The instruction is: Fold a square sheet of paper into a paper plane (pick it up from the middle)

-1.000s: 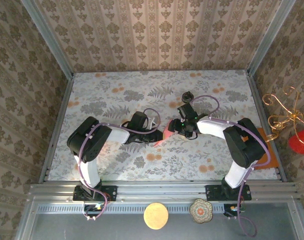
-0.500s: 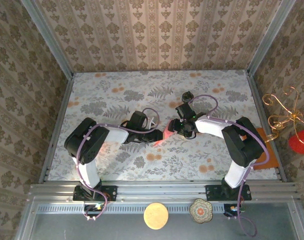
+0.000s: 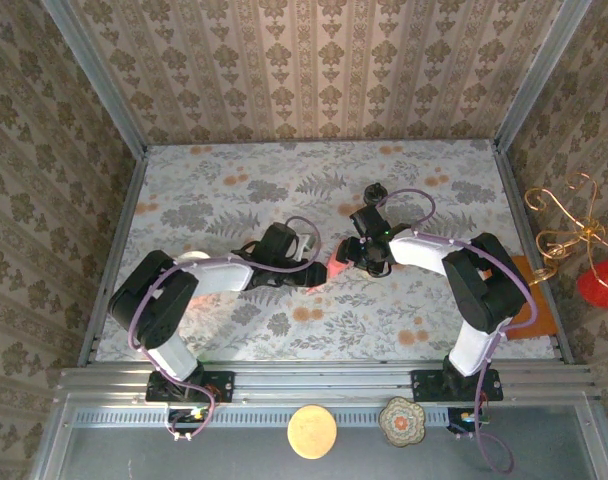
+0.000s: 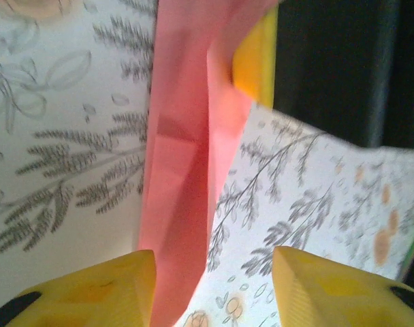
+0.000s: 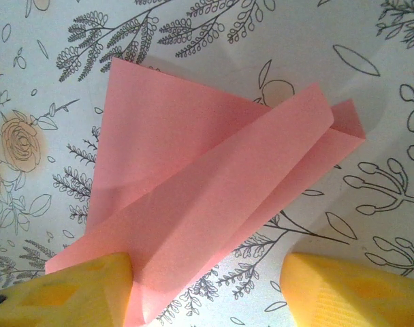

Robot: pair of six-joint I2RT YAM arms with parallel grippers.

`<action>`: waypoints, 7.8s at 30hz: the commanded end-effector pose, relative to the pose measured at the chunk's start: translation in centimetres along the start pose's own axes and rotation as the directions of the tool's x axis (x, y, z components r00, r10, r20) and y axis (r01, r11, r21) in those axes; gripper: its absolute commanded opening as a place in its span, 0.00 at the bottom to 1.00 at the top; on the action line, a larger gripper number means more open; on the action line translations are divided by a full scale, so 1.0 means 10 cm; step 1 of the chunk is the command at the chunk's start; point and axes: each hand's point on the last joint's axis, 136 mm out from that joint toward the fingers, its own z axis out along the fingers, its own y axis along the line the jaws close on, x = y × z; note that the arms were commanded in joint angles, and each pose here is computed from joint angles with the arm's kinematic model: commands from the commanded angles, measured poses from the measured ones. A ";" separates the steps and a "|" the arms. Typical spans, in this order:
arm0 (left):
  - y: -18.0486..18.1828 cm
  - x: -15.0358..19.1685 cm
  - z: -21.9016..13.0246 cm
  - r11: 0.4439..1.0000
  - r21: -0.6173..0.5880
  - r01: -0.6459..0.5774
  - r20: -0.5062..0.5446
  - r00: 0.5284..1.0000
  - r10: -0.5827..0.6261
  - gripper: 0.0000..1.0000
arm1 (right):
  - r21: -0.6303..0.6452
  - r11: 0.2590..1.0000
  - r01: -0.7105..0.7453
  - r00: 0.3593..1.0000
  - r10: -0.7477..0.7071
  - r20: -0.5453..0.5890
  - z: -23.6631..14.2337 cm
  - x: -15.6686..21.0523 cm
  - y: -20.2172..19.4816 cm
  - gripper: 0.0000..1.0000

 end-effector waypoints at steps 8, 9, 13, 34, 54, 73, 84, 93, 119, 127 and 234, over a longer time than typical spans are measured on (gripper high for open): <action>0.06 0.00 0.06 0.993 -0.089 -0.075 -0.040 0.997 0.072 0.51 | 0.152 0.988 -0.016 0.996 0.029 -0.082 0.29 0.28 -0.42 0.65; 0.06 0.00 0.07 0.993 -0.089 -0.075 -0.043 0.997 0.071 0.51 | 0.154 0.988 -0.017 0.996 0.030 -0.080 0.30 0.27 -0.43 0.65; 0.06 -0.01 0.11 0.993 -0.088 -0.074 -0.053 0.996 0.070 0.50 | 0.157 0.987 -0.020 0.996 0.034 -0.083 0.30 0.28 -0.44 0.64; 0.28 0.10 0.19 0.989 -0.147 -0.030 -0.091 0.996 0.017 0.31 | 0.177 0.984 -0.023 0.995 0.041 -0.095 0.33 0.33 -0.49 0.63; 0.43 0.16 0.24 0.977 -0.213 -0.014 -0.125 0.992 -0.013 0.24 | 0.203 0.979 -0.021 0.994 0.042 -0.100 0.36 0.36 -0.57 0.60; 0.47 0.21 0.28 0.974 -0.225 -0.011 -0.154 0.988 -0.024 0.21 | -0.137 0.991 0.014 0.997 -0.004 0.076 -0.59 0.06 0.11 0.63; 0.46 0.20 0.27 0.975 -0.221 -0.009 -0.151 0.988 -0.025 0.21 | -0.370 0.927 0.059 0.998 -0.059 0.011 -0.51 0.13 0.71 0.29; 0.45 0.19 0.28 0.977 -0.212 -0.006 -0.152 0.988 -0.027 0.21 | -0.348 0.935 0.062 0.997 -0.072 -0.018 -0.27 0.14 0.77 0.25; 0.51 0.26 0.28 0.974 -0.228 0.012 -0.166 0.985 -0.050 0.17 | -0.104 0.995 0.007 1.000 -0.008 -0.010 0.06 0.15 0.22 0.24; 0.52 0.27 0.29 0.974 -0.226 0.011 -0.170 0.984 -0.051 0.16 | -0.089 0.996 0.000 1.000 -0.002 -0.021 0.12 0.17 0.17 0.23; 0.42 0.70 -0.35 0.979 -0.172 0.110 -0.153 0.979 -0.137 0.00 | 0.078 0.997 -0.001 0.980 0.017 -0.200 0.40 0.64 -0.46 0.15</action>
